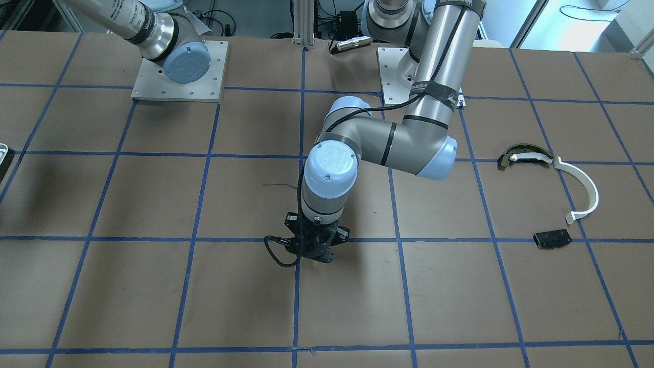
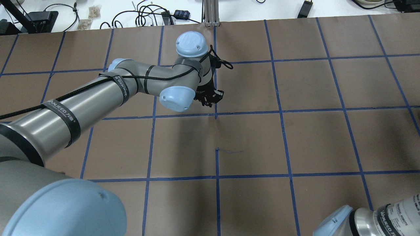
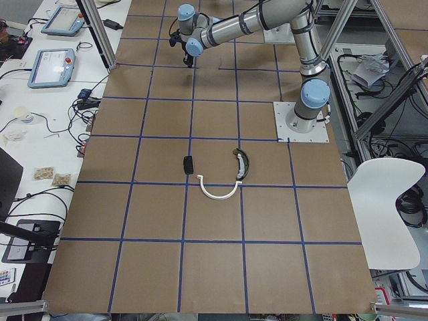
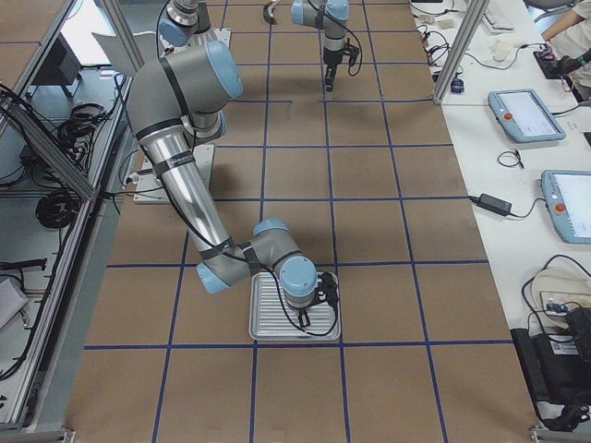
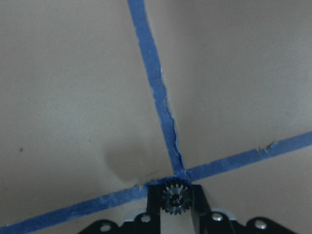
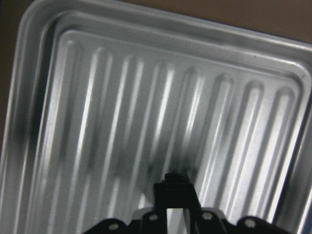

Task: Place bearing gear from tray to pile

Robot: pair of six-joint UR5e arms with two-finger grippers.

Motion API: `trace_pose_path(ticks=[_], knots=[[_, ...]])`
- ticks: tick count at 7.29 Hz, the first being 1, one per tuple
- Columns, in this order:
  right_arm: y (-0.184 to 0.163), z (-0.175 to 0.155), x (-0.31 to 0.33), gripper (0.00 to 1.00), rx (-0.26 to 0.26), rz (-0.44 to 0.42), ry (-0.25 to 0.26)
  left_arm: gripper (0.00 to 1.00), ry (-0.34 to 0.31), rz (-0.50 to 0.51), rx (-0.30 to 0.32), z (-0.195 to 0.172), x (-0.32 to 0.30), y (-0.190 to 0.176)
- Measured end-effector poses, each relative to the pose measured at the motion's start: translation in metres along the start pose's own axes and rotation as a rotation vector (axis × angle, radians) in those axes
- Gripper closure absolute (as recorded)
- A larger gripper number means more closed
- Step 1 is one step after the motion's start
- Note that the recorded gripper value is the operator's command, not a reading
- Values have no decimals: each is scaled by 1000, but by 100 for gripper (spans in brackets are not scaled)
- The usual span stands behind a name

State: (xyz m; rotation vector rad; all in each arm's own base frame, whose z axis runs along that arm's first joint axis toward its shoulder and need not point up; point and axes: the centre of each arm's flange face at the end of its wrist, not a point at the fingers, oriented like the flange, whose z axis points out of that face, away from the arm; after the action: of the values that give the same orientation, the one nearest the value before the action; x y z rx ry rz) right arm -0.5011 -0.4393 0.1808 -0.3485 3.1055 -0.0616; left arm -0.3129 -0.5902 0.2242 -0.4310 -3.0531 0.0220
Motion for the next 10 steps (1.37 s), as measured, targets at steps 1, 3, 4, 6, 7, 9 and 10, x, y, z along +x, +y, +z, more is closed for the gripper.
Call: trace_pose_path(ticks=[1,3,4,6,7,9,10], knots=[[0,-4,-1,88,-1,-2,-3,100,-2,11,-2,-16,-42,-8],[-3,-58,-20,88,-3,10,-5,100,-1,-24,-14,-33,-139,-8],[-15,-109,-50,88,-4,23,-15,100,3,-55,-33,-39,-195,0],[-58,-211,-154,88,-10,50,-27,100,-1,-96,-52,-58,-295,33],[-80,-252,-214,87,-5,66,-13,100,-16,-80,-59,-67,-334,53],[-117,-300,-332,87,9,130,5,100,-21,-23,-87,-79,-402,109],[-132,-312,-383,87,16,169,9,100,-20,-23,-100,-84,-442,144]])
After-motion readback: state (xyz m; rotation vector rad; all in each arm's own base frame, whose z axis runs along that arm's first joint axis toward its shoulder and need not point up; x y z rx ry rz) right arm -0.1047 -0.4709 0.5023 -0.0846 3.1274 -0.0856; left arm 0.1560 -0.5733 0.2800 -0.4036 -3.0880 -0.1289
